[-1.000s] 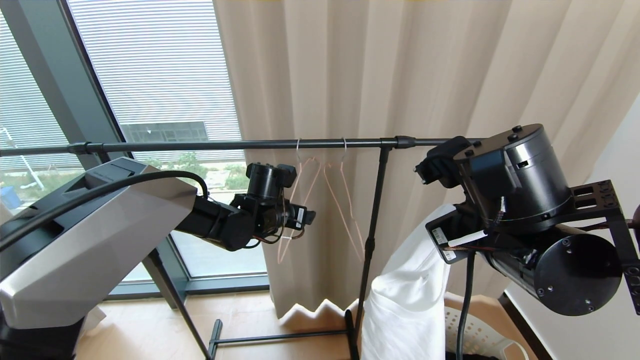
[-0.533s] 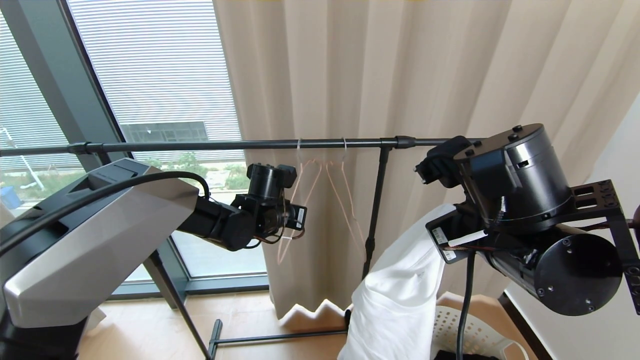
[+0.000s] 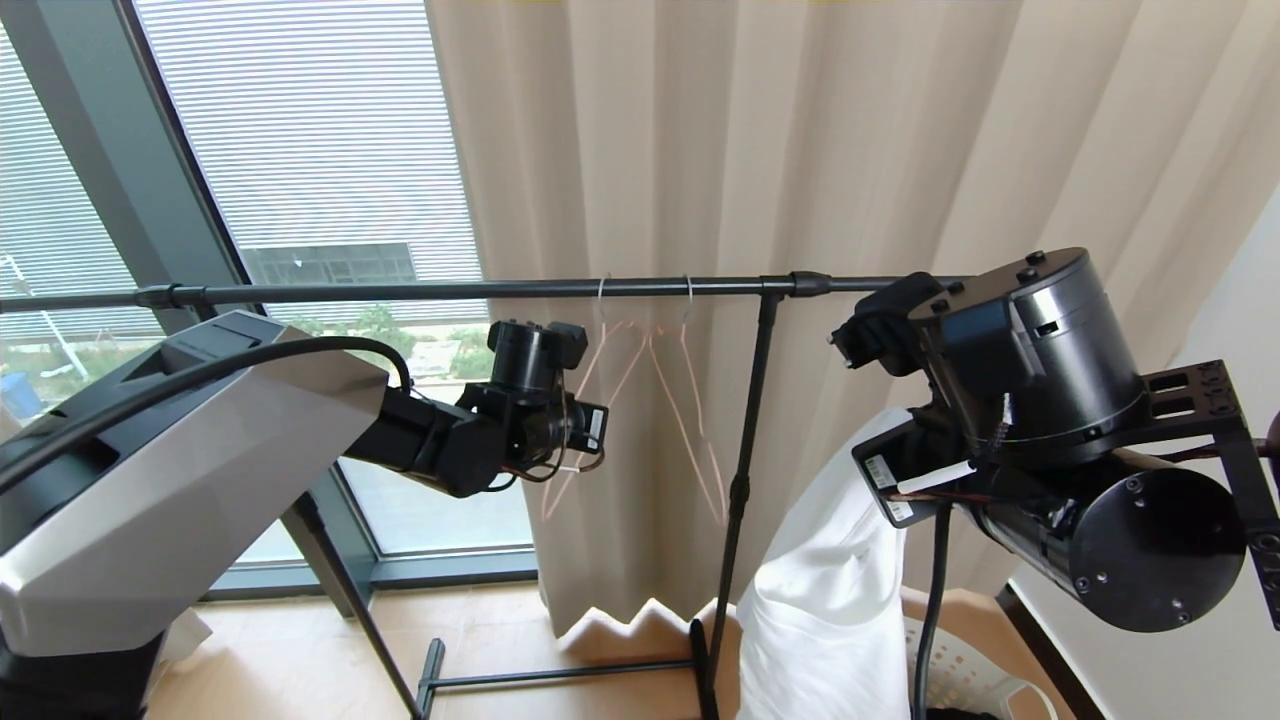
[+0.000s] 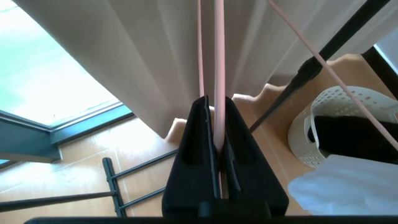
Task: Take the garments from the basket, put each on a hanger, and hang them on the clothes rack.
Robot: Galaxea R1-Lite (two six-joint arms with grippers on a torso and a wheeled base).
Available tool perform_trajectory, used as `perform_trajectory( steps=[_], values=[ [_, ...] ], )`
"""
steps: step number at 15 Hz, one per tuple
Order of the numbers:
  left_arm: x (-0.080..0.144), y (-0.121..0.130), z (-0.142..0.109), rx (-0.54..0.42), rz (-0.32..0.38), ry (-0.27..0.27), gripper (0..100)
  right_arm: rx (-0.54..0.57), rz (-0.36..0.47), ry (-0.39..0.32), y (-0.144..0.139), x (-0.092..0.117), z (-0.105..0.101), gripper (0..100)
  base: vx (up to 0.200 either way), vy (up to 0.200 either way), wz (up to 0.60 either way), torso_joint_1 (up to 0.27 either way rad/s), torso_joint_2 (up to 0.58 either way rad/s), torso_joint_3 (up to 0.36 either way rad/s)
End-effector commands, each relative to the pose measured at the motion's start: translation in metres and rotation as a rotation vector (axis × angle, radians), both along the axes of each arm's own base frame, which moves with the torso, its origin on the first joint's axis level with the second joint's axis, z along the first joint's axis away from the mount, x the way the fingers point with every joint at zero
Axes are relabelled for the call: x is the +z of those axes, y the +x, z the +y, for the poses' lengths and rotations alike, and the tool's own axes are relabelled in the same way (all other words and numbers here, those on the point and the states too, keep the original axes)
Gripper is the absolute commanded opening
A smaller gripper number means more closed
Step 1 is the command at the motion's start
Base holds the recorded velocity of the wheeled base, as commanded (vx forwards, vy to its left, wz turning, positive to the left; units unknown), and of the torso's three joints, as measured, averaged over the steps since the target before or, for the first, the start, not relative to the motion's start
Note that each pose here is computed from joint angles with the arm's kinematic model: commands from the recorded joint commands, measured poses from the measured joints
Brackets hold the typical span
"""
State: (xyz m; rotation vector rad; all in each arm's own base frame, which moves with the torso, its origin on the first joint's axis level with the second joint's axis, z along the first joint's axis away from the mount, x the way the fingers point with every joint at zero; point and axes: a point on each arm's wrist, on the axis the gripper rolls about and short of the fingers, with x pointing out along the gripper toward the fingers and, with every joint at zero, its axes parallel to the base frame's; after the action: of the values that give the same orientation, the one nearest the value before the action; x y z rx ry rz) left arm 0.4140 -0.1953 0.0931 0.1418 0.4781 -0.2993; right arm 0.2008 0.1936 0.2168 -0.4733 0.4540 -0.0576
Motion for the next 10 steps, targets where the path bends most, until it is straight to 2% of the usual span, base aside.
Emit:
perform_trajectory(
  steps=[1, 5, 8, 10],
  values=[
    [0.021, -0.007, 0.003, 0.001, -0.036, -0.017, 0, 0.001, -0.004, 0.004, -0.001, 0.001, 0.000, 0, 0.000, 0.000, 0.00, 0.000, 0.00, 0.000],
    [0.036, -0.027, 0.011, -0.004, -0.044, -0.017, 0, 0.000, -0.005, 0.006, -0.001, 0.002, -0.001, 0, 0.000, 0.000, 0.00, 0.000, 0.00, 0.000],
    [0.040, -0.035, 0.015, -0.008, -0.080, -0.029, 0, -0.001, -0.006, 0.006, -0.001, 0.002, -0.001, 0, 0.000, 0.000, 0.00, 0.000, 0.00, 0.000],
    [0.039, -0.040, 0.017, -0.008, -0.080, -0.029, 0, -0.001, -0.003, 0.003, -0.001, 0.001, -0.001, 0, 0.000, 0.000, 0.00, 0.000, 0.00, 0.000]
  ],
)
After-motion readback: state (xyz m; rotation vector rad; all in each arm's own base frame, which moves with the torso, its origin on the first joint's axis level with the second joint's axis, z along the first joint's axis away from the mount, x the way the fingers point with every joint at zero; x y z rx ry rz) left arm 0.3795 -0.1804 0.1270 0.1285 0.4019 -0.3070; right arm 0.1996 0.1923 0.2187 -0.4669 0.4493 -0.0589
